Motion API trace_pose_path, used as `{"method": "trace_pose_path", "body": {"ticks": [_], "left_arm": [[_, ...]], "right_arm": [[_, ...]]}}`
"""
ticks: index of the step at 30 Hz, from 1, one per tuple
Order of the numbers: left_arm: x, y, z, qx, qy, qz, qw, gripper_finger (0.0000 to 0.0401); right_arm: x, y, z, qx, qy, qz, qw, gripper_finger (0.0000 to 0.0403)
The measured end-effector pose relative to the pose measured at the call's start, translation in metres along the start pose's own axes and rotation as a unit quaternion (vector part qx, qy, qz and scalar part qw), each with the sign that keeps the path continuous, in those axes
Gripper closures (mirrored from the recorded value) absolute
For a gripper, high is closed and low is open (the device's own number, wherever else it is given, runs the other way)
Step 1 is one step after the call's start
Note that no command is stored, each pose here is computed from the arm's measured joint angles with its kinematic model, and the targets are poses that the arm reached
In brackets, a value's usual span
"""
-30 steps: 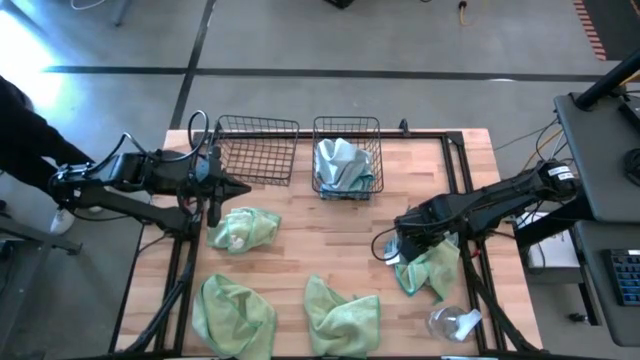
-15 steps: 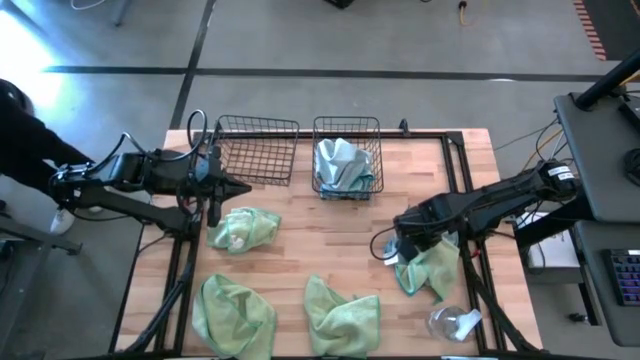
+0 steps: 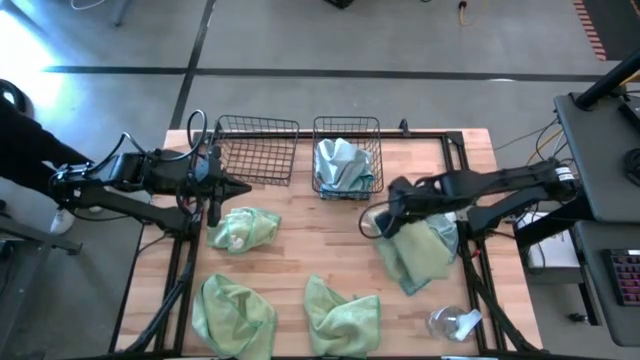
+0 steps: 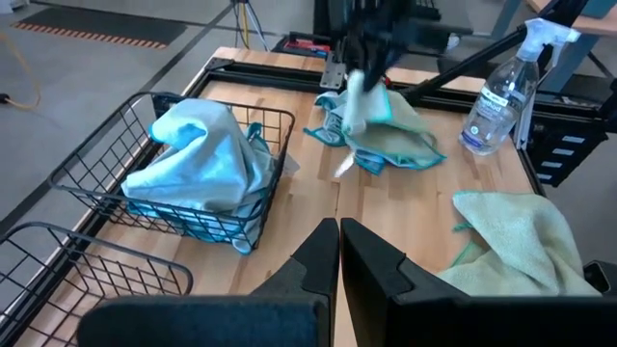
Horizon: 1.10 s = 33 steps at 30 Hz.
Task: Sort microfiber towel by color & place in baskets
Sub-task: Put the green towel into the left wire basket
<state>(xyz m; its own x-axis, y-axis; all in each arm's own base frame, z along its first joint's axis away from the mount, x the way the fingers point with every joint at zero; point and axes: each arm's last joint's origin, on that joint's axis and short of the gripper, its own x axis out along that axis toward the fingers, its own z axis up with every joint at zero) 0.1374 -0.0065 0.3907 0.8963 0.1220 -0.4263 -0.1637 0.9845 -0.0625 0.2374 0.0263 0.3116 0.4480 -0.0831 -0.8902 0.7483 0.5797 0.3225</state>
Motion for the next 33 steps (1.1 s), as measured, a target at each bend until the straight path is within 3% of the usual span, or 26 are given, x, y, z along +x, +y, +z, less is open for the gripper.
{"method": "trace_pose_path", "body": {"ticks": [8, 19, 26, 33], "left_arm": [[-0.007, 0.002, -0.001, 0.001, -0.007, -0.001, 1.0, 0.0401], [-0.019, 0.005, -0.003, 0.007, -0.023, 0.013, 1.0, 0.0401], [-0.023, 0.007, -0.003, 0.006, -0.031, 0.021, 0.999, 0.0401], [-0.025, 0.007, -0.004, 0.007, -0.031, 0.022, 0.999, 0.0401]], "right_arm": [[-0.053, 0.02, 0.034, -0.041, -0.16, 0.043, 0.985, 0.0394], [-0.079, 0.024, 0.089, -0.083, -0.316, 0.092, 0.941, 0.0394], [-0.075, 0.04, 0.132, -0.136, -0.337, 0.12, 0.924, 0.0394], [-0.053, 0.067, 0.186, -0.198, -0.33, 0.126, 0.914, 0.0394]]}}
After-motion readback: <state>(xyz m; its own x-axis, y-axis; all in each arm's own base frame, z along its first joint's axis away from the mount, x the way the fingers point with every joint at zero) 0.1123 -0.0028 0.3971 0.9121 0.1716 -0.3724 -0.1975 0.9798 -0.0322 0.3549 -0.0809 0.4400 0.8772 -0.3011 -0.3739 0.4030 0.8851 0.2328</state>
